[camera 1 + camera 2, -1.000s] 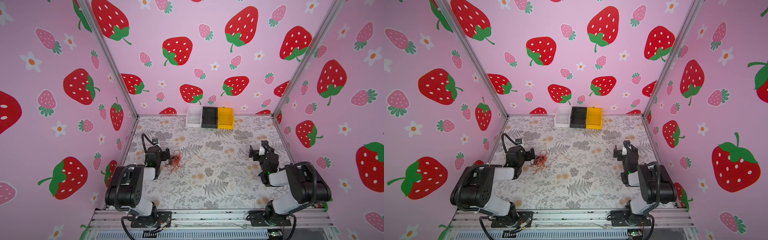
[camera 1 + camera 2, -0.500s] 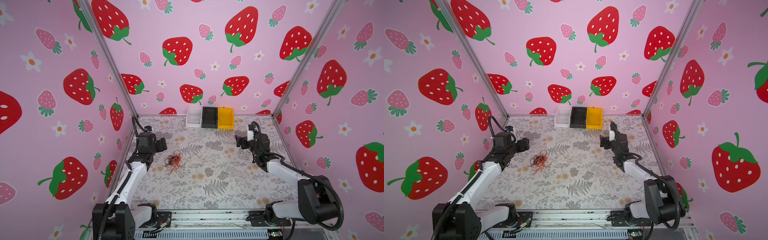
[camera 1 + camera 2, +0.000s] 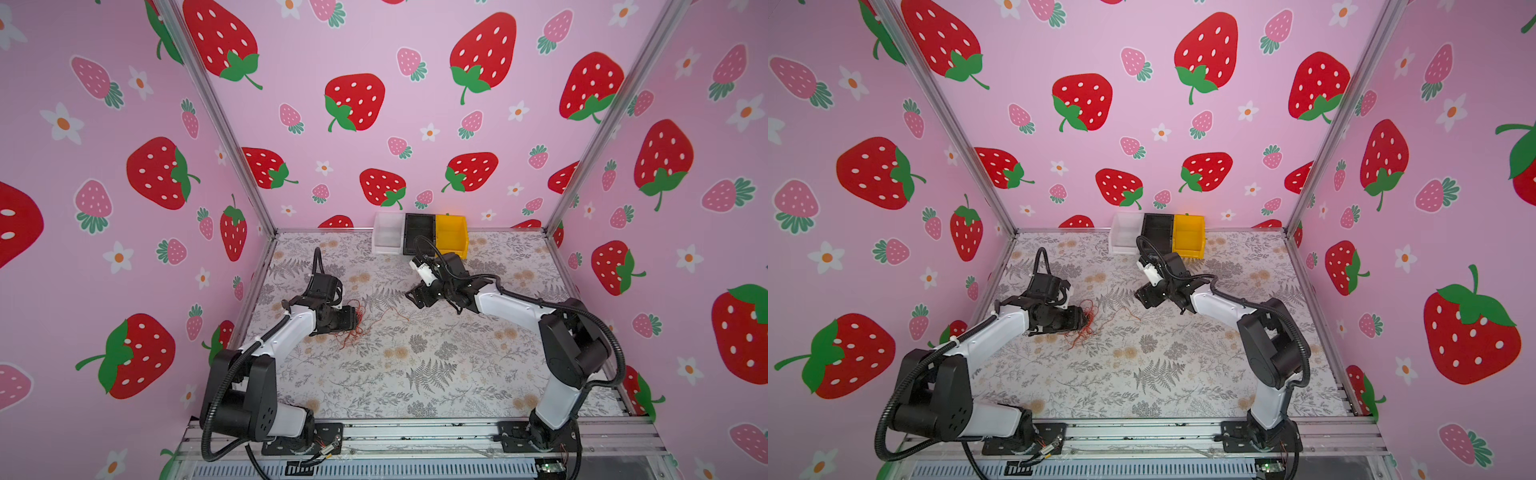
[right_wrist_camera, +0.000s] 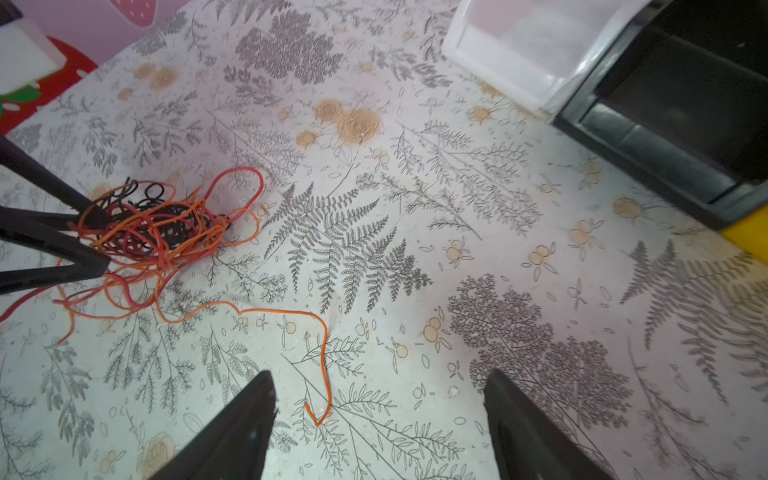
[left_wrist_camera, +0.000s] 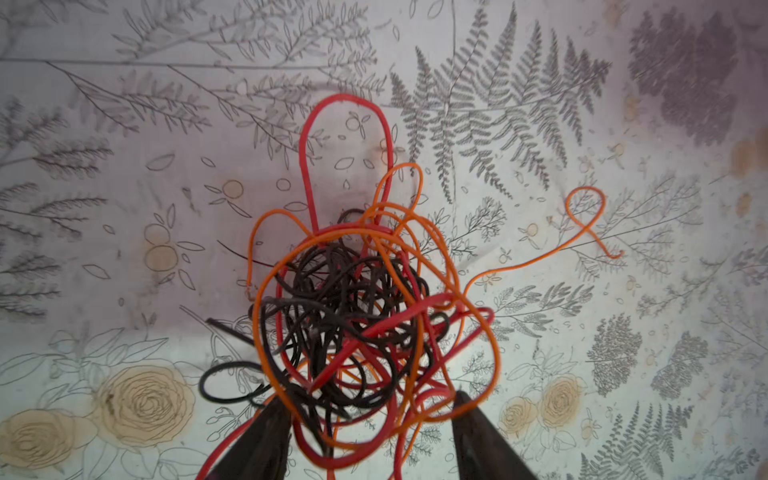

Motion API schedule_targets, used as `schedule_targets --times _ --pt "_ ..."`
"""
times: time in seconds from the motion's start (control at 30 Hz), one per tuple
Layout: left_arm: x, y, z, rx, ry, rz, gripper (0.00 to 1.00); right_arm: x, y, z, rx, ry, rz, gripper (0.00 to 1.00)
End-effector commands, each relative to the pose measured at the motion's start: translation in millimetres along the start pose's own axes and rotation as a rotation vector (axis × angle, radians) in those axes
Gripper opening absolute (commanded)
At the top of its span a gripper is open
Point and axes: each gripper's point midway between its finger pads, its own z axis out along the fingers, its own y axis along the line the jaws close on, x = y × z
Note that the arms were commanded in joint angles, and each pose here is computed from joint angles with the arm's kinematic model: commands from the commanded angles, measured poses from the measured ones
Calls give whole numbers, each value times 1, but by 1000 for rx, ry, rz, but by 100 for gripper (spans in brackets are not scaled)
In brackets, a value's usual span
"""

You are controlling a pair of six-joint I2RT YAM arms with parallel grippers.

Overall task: Untangle the cables
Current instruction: 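Grasp the wire tangle with the left gripper while the right gripper reaches toward it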

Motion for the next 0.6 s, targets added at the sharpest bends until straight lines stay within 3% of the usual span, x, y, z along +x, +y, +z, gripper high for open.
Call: schedule_targets --times 0.0,0.2,0.37,0.57 --pt "-8 -13 -4 42 24 8 62 16 13 6 -33 98 -55 80" --pt "-14 -22 5 58 44 40 41 31 23 18 -14 158 -188 75" --pt "-17 -24 1 55 40 73 24 22 27 20 -28 73 -377 72" --pt "-23 -32 -9 83 22 121 13 15 30 33 -51 14 -626 74"
